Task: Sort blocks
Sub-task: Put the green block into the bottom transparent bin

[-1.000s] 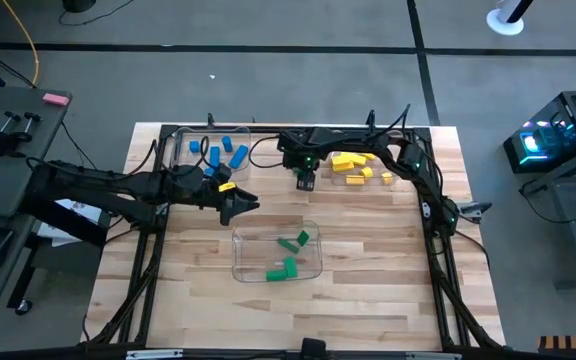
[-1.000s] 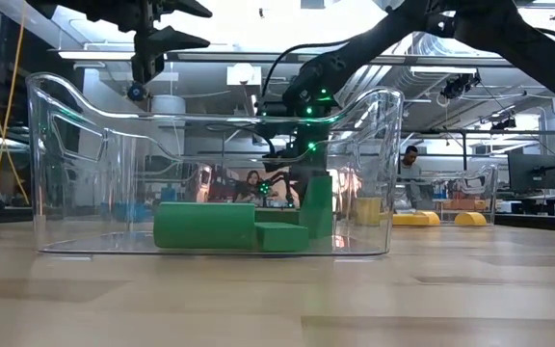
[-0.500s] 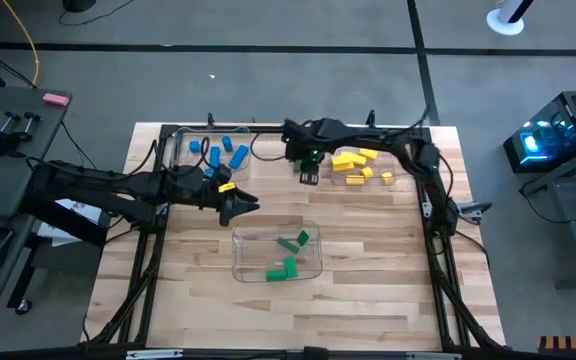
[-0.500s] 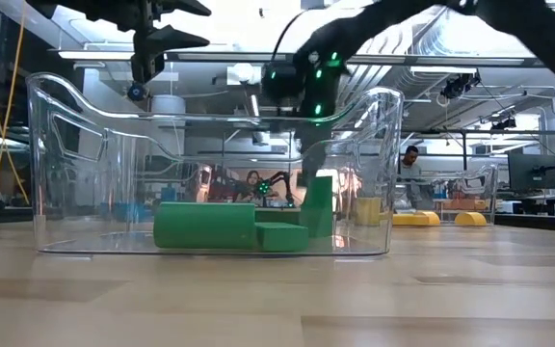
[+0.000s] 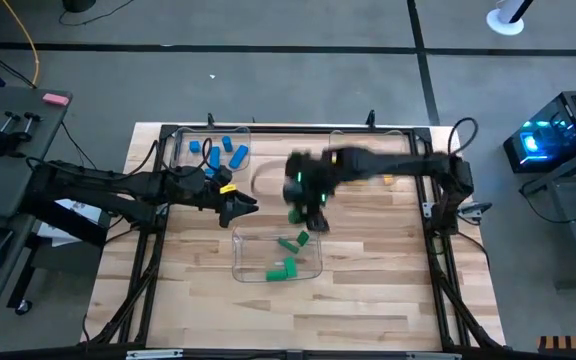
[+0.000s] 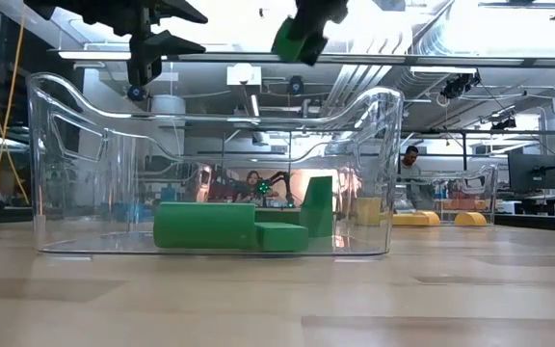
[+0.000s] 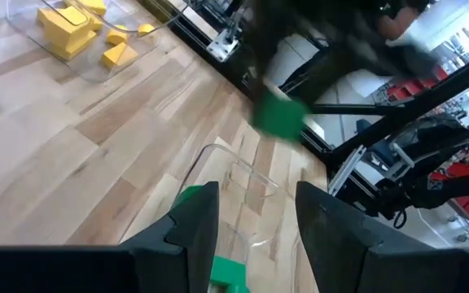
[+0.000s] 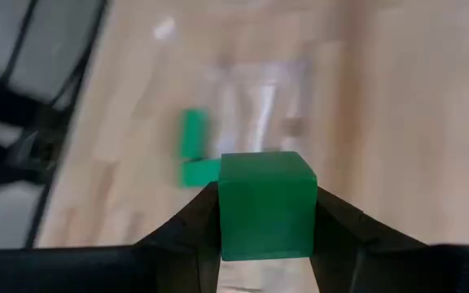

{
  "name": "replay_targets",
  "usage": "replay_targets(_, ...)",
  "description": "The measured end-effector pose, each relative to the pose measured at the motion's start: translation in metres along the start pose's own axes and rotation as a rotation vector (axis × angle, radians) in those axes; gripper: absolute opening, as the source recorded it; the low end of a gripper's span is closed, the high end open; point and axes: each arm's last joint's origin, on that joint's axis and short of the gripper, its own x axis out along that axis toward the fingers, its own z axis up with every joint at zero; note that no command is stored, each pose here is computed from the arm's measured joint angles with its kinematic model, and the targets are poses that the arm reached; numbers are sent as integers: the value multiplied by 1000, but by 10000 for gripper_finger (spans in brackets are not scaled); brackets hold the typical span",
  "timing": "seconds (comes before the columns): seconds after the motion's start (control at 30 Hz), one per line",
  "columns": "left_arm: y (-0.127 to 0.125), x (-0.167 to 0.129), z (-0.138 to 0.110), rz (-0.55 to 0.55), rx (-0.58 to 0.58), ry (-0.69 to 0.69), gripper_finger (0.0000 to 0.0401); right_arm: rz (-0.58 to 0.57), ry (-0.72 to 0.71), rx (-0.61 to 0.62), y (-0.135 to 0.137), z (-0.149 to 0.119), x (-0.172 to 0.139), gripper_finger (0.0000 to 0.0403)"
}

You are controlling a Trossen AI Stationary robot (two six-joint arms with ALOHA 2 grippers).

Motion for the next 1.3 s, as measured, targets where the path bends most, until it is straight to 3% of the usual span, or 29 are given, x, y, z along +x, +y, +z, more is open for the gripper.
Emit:
replay_targets(0.2, 0, 0, 0, 0, 0, 0, 149, 93, 99, -192, 71, -2, 34, 131)
replay_targets(0.33, 0, 0, 0, 0, 0, 0, 149, -52, 142, -253, 89, -4, 46, 139)
replay_targets(0.43, 0, 0, 0, 0, 0, 0, 149, -144, 144, -228, 94, -5, 48, 198)
replay_targets(0.53, 0, 0, 0, 0, 0, 0, 149, -122, 148, -191, 95, -6, 48, 262)
replay_targets(0.6, 0, 0, 0, 0, 0, 0, 149, -102, 155, -184, 95, -6, 46, 289)
replay_targets(0.67, 0, 0, 0, 0, -2, 0, 149, -155, 147, -170, 92, -2, 39, 303)
replay_targets(0.73, 0, 0, 0, 0, -2, 0, 149, -277, 116, -125, 79, 5, 28, 307)
replay_targets(0.83, 0, 0, 0, -2, -2, -2, 149, -427, 40, 48, 34, 14, 6, 307)
replay_targets(0.97, 0, 0, 0, -2, -2, -1, 149, -526, -67, 522, -52, 4, -8, 301)
replay_targets(1.03, 0, 0, 0, -1, -2, -1, 149, -575, -78, 800, -95, -11, -3, 297)
replay_targets(1.1, 0, 0, 0, -1, -2, -2, 149, -606, -70, 983, -130, -26, 8, 293)
replay_targets(1.3, 0, 0, 1, 15, -9, -24, 149, -574, -94, 1127, -174, -36, 61, 276)
